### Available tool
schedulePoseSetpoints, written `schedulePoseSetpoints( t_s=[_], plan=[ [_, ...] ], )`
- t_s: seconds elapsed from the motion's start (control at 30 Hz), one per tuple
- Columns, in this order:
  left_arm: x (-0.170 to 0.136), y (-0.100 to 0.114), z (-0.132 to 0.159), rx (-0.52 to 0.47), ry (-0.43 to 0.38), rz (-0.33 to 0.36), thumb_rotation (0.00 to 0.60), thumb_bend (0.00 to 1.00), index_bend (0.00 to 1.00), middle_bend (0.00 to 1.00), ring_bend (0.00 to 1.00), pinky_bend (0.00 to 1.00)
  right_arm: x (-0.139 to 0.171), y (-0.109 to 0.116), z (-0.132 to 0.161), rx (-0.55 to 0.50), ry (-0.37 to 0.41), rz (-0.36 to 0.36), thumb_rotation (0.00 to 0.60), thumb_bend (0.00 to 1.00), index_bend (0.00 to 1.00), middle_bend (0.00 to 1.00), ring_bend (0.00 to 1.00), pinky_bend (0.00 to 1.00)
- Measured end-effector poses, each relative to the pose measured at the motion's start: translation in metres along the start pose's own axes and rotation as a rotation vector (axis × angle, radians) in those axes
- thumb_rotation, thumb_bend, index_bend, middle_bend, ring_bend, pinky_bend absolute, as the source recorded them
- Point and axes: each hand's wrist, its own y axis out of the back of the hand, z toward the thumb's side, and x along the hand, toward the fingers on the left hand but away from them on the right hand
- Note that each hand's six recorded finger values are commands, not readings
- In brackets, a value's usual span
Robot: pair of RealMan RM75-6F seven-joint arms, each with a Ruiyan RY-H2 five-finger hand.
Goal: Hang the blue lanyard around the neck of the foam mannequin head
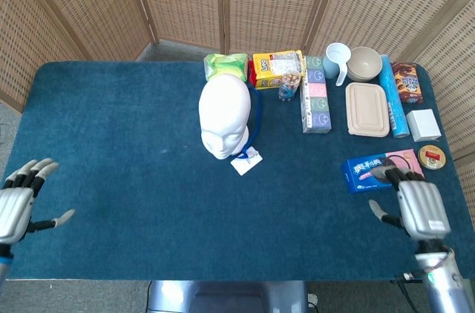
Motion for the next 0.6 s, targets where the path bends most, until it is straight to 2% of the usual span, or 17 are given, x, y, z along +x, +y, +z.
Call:
schedulePoseSetpoints(
  t_s=[0.23,0.47,0.6],
  plan=[
    [-0.029,0.001,-0.008,-0.039,0.039,0.009,0.402,0.16,0.19,0.13,0.04,0.13,0.033,-0.003,-0.014,0.056,-0.029,-0.008,0.600,0.30,0.35,0.39,0.33,0.33],
    [-0.065,-0.003,-0.012,-0.073,0.078,-0.015,0.404,0.16,0.21,0.15,0.06,0.13,0.056,-0.002,-0.028,0.041,-0.062,-0.011,0.600,0.30,0.35,0.40,0.33,0.34],
    [-0.073,-0.003,-0.010,-0.096,0.082,-0.026,0.401,0.16,0.21,0.15,0.06,0.13,0.062,-0.001,-0.033,0.023,-0.060,-0.012,0.600,0.30,0.35,0.40,0.34,0.34]
  ],
)
